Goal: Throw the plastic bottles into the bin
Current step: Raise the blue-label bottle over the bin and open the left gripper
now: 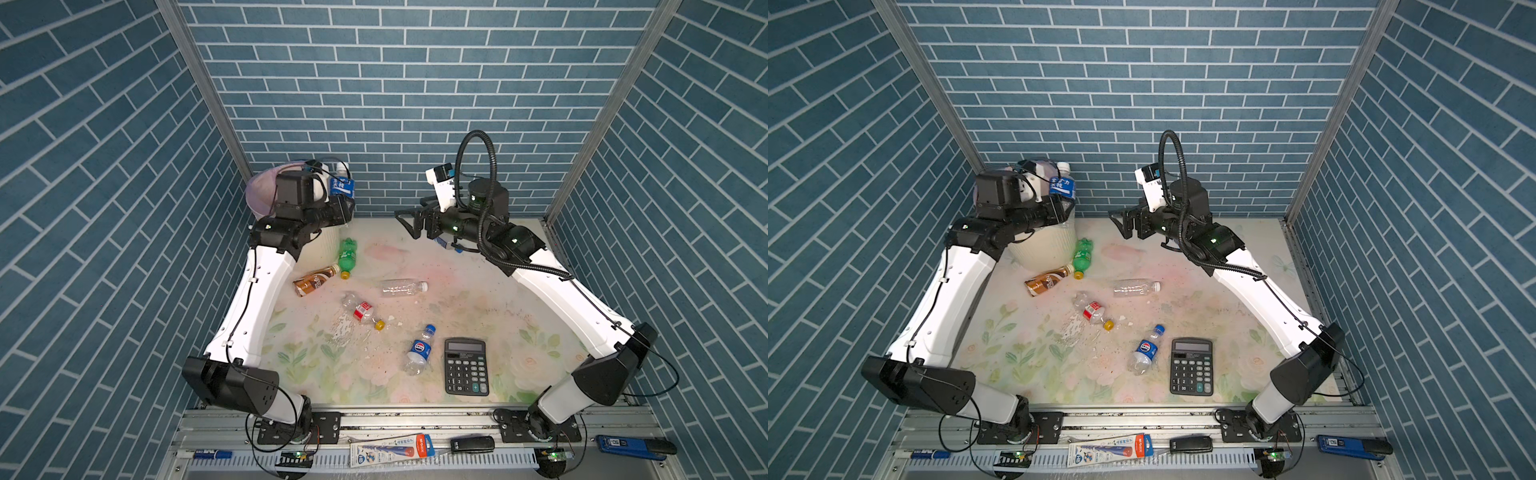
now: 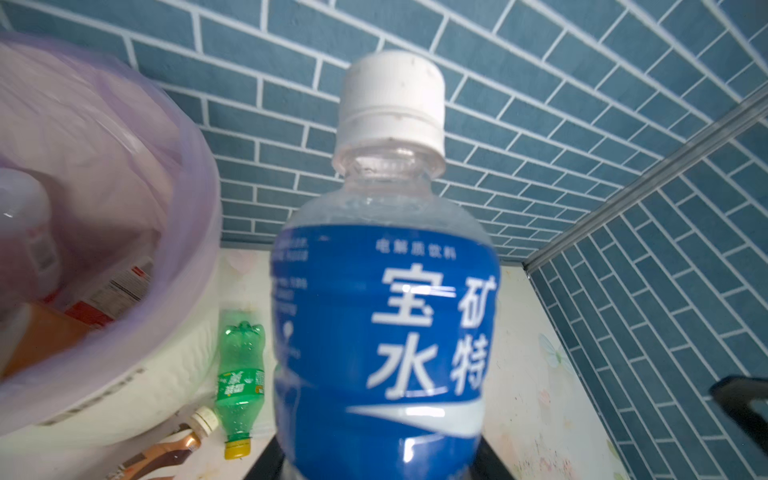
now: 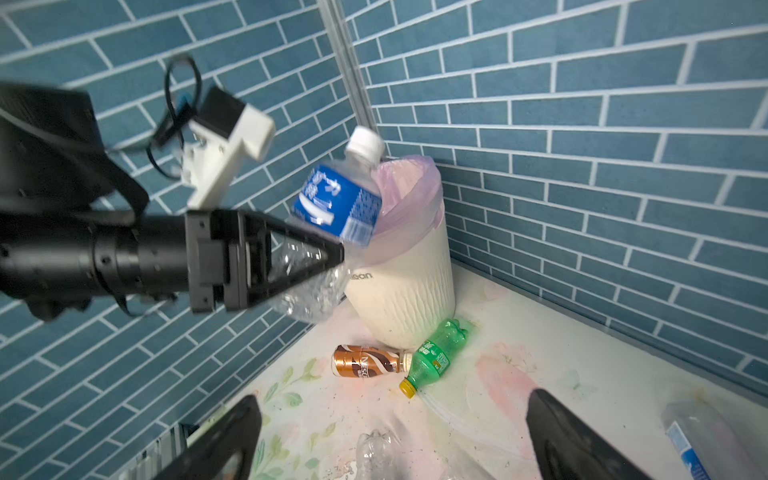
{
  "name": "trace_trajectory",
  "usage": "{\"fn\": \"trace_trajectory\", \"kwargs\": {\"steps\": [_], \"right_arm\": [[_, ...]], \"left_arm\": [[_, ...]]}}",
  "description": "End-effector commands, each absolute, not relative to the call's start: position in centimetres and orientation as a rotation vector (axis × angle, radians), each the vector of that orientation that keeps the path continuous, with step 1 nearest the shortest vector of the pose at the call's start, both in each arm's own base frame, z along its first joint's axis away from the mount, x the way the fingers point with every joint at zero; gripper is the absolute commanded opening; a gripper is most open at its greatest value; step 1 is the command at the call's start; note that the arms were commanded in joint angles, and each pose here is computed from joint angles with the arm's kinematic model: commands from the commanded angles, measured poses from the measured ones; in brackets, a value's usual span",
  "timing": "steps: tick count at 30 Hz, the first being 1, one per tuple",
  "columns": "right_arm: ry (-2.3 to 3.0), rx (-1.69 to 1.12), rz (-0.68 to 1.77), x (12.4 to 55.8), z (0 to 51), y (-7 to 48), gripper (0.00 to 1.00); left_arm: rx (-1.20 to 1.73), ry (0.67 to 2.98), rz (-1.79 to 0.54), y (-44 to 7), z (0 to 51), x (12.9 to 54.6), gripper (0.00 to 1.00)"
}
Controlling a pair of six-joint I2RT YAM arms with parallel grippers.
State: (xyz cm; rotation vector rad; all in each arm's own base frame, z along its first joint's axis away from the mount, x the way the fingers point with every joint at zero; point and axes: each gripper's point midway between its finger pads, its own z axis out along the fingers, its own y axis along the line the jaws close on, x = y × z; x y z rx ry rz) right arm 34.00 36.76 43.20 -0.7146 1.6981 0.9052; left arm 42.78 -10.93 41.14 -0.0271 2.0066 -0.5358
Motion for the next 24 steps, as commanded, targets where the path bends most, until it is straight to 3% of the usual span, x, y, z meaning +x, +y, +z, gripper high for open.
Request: {"fn": "trace_trajectory", "kwargs": {"steps": [1,7,10,14,17,18,22,24], "right_arm": [[1.580,-0.896,0.849,33.2,44.5,38.7,0.99],[1.532,-0.958,0.817,34.2,45.3,40.6,0.99],[1.553,-0.970,0.790,35.3,44.9,41.3,0.99],[1.574,-0.974,0.781,36.5,44.5,42.0,0.99],[1.586,-0.974,0.786,37.0,44.4,42.4,0.99],[1.588,-0.975,0.787,37.0,44.5,42.5,0.99],[1.606,-0.961,0.788,37.4,44.1,42.6,0.99],[1.616,-0.952,0.795,37.6,43.9,42.6,0.99]], "left_arm": [[-0.056,1.932,-0.434,-8.3,44.3,43.2,0.42],[-0.066,1.602,-0.245,-5.0,54.4,41.6,0.42],[-0.081,1.533,-0.181,-3.8,56.3,41.9,0.42],[-0.169,1.650,-0.209,-0.9,52.7,46.9,0.42],[-0.331,1.849,-0.180,2.7,45.6,52.0,0.43],[-0.412,1.912,-0.165,4.1,43.6,52.8,0.49],[-0.424,2.004,-0.317,3.4,41.5,54.3,0.98],[-0.403,1.994,-0.354,2.7,41.9,54.2,0.99]]}}
